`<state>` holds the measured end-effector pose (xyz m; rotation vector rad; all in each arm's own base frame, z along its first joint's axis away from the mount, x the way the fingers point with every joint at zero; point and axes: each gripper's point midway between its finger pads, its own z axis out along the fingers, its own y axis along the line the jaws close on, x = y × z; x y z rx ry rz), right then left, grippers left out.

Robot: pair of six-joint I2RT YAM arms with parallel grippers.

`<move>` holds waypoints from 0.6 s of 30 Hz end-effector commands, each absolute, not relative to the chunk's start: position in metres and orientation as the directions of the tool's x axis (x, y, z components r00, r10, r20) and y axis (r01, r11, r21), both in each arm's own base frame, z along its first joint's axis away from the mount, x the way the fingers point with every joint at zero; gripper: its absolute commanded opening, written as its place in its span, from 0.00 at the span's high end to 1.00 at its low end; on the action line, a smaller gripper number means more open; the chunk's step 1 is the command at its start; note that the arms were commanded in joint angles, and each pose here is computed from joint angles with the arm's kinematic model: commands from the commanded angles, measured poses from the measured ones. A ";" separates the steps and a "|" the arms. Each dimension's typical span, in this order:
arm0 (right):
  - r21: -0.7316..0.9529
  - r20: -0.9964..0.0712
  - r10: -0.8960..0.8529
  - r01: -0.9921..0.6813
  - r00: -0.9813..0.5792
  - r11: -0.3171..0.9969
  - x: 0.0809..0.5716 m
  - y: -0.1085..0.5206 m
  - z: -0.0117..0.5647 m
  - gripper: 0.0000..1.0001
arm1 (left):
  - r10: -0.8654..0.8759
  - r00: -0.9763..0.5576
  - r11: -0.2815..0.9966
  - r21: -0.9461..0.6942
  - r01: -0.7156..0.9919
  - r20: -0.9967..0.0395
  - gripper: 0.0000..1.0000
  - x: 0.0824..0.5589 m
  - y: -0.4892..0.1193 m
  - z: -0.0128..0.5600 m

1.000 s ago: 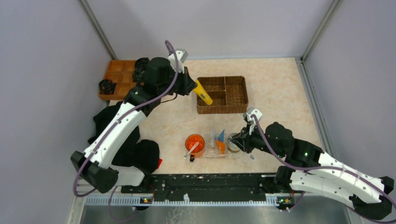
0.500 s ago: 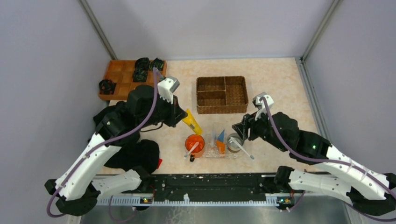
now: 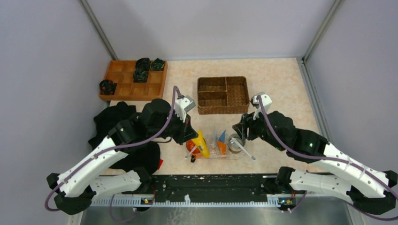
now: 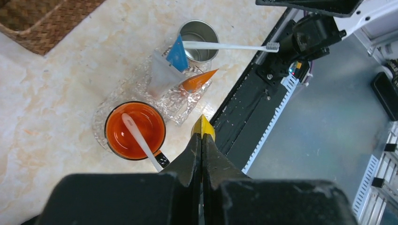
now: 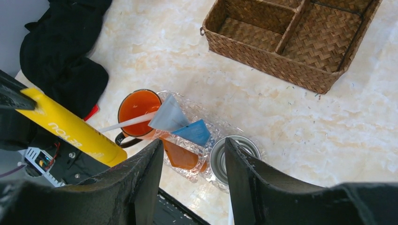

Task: Prepare toiletry sets of a toothbrush and toothpaste on the tray

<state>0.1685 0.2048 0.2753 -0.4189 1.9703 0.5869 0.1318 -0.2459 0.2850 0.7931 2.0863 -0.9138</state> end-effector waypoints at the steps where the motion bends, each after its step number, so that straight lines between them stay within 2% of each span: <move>1: 0.248 -0.901 0.000 -0.516 -0.433 0.820 0.169 0.206 0.283 0.49 | 0.248 -0.505 0.551 -0.309 0.775 -0.826 1.00 0.135 -0.263 0.283; 9: 0.250 -0.900 0.010 -0.499 -0.435 0.829 0.168 0.199 0.277 0.49 | 0.344 -0.436 0.637 -0.134 0.759 -0.832 1.00 0.148 -0.286 0.249; 18: 0.256 -0.902 0.026 -0.484 -0.432 0.837 0.164 0.186 0.273 0.48 | 0.352 -0.393 0.643 -0.086 0.761 -0.850 1.00 0.154 -0.298 0.247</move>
